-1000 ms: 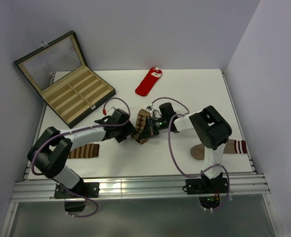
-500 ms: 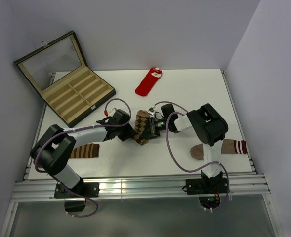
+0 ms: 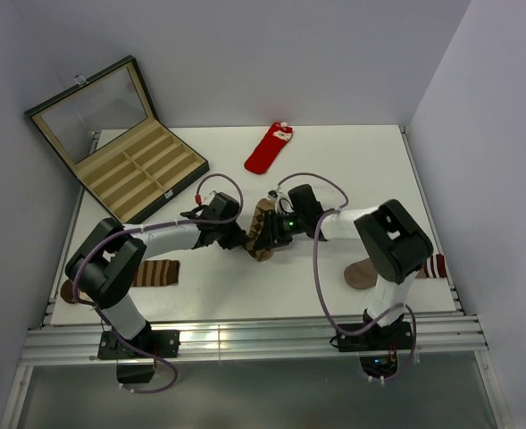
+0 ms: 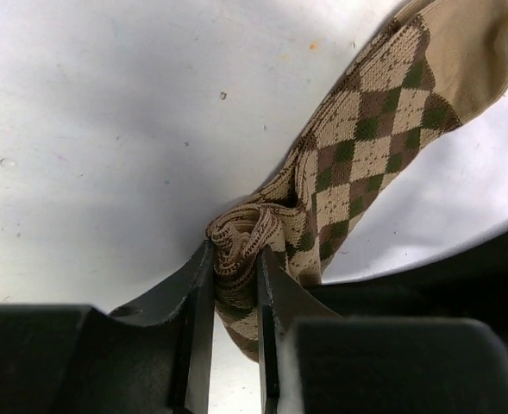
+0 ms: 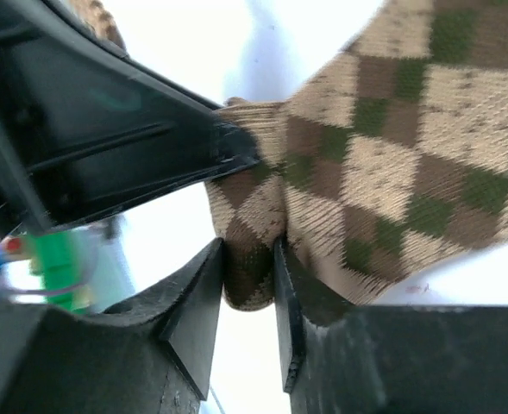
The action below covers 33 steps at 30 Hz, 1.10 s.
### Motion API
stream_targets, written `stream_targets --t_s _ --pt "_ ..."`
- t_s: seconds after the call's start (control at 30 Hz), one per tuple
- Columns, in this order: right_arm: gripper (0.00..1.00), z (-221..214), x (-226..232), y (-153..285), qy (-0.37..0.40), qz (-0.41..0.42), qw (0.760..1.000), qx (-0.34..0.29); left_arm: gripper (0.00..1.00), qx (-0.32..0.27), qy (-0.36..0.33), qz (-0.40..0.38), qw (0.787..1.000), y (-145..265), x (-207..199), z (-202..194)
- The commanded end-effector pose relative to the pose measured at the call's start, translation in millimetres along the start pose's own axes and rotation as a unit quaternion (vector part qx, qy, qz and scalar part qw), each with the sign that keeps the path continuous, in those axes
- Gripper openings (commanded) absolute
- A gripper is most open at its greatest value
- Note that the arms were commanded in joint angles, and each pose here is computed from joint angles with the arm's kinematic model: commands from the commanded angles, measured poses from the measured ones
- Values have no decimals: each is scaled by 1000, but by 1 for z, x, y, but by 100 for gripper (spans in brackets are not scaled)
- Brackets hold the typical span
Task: Roll the socks
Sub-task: Roll the sock at the center of the board.
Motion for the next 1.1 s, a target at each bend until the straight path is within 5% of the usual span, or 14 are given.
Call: stream_targets --t_s 0.0,0.43,1.07 --pt "38 1 2 10 103 -111 988 -36 6 17 -38 62 997 -7 22 -8" --pt "48 -5 41 16 332 -272 896 -112 6 19 -78 56 995 -7 11 -4" --pt "45 -37 29 -24 379 -307 873 -17 6 27 -88 50 995 -10 1 -3"
Point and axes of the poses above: each gripper's point midway between its finger pads, its own y axis back along the fingers, its own x axis along the line the jaws close on, z = x × y, the point moved 7 cm from there along y, back along the fingers, and after that the axes turned 5 degrees about y, right-handed, at the moved point
